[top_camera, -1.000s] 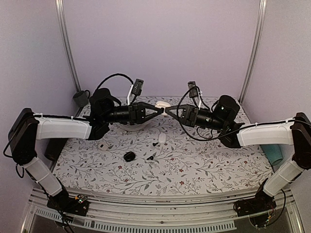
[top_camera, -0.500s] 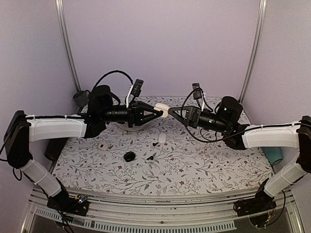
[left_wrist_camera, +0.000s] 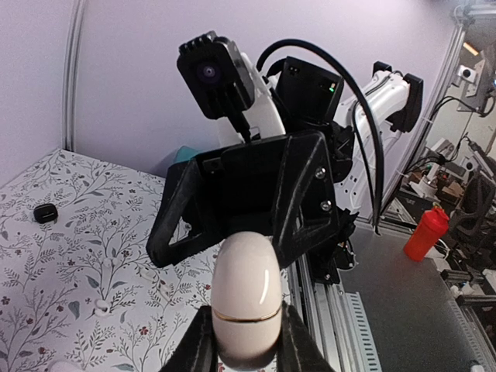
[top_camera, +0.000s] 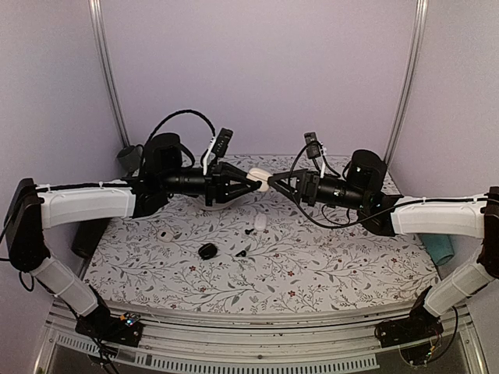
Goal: Insert the wireless bluetooth earbuds into the charging case
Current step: Open the charging case.
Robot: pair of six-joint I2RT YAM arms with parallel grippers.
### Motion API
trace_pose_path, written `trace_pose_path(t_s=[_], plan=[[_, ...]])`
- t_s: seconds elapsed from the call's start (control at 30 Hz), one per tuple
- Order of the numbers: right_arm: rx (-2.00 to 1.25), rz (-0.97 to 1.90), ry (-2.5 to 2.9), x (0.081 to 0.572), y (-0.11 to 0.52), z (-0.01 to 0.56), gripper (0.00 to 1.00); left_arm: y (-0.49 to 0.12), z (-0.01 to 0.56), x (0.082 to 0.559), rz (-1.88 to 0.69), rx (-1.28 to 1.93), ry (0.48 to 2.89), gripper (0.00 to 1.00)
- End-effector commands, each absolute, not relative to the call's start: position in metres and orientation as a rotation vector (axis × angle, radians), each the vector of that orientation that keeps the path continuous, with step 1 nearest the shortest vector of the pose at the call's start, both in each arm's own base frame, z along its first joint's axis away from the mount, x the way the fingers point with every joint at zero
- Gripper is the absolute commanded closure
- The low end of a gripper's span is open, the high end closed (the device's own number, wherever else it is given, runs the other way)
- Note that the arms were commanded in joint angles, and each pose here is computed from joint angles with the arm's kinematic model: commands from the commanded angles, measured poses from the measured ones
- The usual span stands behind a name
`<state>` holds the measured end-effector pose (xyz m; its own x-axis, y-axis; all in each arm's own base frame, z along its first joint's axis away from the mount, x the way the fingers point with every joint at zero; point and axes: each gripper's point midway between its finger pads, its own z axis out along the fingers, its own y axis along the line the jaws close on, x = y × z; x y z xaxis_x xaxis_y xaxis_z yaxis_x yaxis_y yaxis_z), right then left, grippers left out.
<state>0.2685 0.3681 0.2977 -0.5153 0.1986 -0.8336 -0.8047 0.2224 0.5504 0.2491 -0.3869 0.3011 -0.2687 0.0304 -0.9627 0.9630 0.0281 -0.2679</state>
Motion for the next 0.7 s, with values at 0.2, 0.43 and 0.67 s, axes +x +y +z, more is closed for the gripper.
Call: trace_pose_path(t_s=[0.2, 0.43, 0.67], plan=[[-0.495, 1.376, 1.651, 0.289, 0.363, 0.303, 0.32, -0.386, 0.327, 0.222, -1.363, 1.163, 1.295, 1.00], [-0.450, 1.331, 1.698, 0.300, 0.359, 0.298, 0.31, -0.384, 0.328, 0.212, -1.363, 1.186, 1.253, 1.00], [-0.482, 1.339, 1.680, 0.296, 0.360, 0.304, 0.29, -0.386, 0.323, 0.216, -1.340, 1.161, 1.277, 1.00]])
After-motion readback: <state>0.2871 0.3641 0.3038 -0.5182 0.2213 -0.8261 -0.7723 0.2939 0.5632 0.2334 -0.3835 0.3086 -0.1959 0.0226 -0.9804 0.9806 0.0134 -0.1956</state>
